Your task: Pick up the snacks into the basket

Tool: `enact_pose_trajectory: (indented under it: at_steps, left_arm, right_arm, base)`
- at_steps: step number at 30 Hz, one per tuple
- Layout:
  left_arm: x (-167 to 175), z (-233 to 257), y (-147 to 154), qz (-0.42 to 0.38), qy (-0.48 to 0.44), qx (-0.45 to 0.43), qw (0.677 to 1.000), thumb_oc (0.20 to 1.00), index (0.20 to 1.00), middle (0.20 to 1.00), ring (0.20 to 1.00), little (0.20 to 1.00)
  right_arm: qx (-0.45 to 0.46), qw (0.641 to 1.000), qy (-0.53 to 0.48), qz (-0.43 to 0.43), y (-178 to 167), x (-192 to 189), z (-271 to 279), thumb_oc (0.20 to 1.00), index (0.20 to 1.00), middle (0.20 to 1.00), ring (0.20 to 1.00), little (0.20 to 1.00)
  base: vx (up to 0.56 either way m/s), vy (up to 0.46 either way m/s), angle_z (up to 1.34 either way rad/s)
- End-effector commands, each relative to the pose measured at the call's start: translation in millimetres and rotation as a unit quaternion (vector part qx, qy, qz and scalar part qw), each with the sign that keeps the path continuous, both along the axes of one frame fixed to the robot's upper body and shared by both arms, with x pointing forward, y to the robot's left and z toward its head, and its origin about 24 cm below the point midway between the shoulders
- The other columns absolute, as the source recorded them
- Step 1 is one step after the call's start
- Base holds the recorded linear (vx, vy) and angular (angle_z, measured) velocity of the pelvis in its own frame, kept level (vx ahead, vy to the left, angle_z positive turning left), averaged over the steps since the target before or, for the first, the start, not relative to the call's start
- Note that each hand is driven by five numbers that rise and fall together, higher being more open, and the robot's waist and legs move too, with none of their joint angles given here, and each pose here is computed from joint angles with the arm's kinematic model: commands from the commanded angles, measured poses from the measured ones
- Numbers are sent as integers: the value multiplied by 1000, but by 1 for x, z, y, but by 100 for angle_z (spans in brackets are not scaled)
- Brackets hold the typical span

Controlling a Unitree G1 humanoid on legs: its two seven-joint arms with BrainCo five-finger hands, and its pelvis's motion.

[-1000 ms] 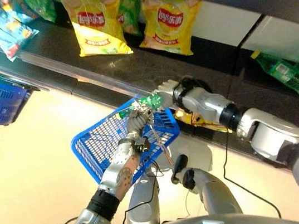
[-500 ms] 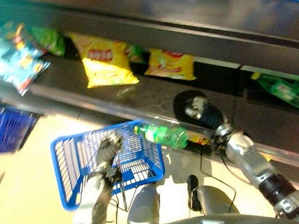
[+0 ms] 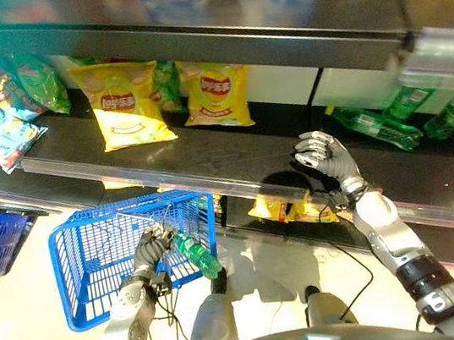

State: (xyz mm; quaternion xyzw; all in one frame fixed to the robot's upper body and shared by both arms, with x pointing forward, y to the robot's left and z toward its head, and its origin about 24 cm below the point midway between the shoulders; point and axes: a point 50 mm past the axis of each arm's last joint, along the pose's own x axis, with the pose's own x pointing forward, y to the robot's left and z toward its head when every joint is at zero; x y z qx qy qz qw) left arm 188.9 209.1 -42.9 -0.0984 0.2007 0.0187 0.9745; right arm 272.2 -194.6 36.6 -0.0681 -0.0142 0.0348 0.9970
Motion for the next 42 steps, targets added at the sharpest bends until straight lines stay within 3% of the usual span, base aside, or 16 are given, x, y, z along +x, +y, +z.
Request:
enact_pose_trajectory:
  at_steps: [1,9,14,15,16,33,42]
  left_arm:
    - [26,55,-13,-31,-164,-38,985,200,200,200,200,200]
    - [25,44,-40,-40,-147,-135,979,200,200,200,200,200]
    - [19,44,-42,-52,-145,-143,978,200,200,200,200,200]
    - [19,44,-42,-52,-145,-143,978,200,200,200,200,200]
    - [19,44,-42,-55,-144,-142,978,200,200,200,200,200]
    - [4,30,-50,-43,-57,-255,964,200,200,200,200,200]
    - [3,33,-50,-64,-56,-231,969,200,200,200,200,200]
  right_arm:
    - [-6,997,-70,34,6,7,29,200,200,200,200,200]
    - [-27,998,-53,4,-16,-5,22,200,200,200,200,200]
    - [-22,1000,-16,-9,-26,-23,4,200,200,200,200,200]
    - [-22,1000,-16,-9,-26,-23,4,369,369,369,369,369]
    - [-20,1000,-10,-9,-27,-26,2,1000,1000,1000,1000,1000]
    - [-23,999,-27,11,5,-5,12,1000,1000,1000,1000,1000]
    - [-35,999,-16,26,7,-5,8,1000,1000,1000,1000,1000]
  base:
    - [-375,-508,-26]
    - [-257,-223,35]
    - [-98,-36,27]
    - [-120,42,16]
    - [-182,107,1]
    - [-134,134,9]
    - [-14,13,17]
